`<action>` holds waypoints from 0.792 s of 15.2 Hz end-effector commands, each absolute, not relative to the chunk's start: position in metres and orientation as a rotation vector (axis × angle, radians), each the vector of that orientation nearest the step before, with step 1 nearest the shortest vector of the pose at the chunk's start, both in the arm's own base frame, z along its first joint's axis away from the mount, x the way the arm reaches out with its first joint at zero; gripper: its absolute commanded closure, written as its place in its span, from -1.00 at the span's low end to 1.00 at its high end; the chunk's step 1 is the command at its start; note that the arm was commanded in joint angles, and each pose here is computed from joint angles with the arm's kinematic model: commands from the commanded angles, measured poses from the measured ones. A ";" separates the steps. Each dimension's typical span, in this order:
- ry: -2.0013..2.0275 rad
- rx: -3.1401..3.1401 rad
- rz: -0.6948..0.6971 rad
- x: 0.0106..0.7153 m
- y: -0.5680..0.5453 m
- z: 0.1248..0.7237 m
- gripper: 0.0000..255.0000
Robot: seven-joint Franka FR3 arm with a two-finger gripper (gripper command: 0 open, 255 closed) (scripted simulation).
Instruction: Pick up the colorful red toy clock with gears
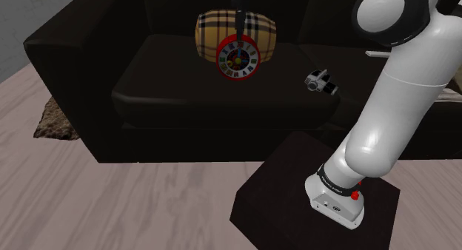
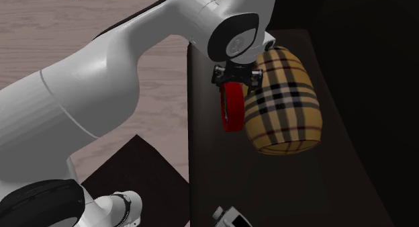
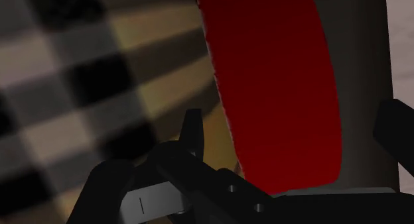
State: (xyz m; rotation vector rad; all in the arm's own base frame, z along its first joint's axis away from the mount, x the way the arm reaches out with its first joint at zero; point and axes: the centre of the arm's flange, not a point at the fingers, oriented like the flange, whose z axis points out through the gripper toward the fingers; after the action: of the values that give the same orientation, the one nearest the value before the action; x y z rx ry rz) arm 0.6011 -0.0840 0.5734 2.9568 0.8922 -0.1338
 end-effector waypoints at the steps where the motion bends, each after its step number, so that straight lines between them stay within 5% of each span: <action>1: 0.892 2.957 -0.133 0.603 -0.084 0.559 -1.00; 3: 0.892 2.957 -0.133 0.603 -0.084 0.559 -1.00; 4: 0.893 2.957 -0.133 0.603 -0.084 0.559 1.00; 12: 0.893 2.957 -0.133 0.603 -0.085 0.558 1.00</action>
State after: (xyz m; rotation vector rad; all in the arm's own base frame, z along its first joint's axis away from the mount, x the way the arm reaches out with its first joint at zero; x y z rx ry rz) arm 0.6028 -0.0842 0.5599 2.9557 0.8935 -0.1289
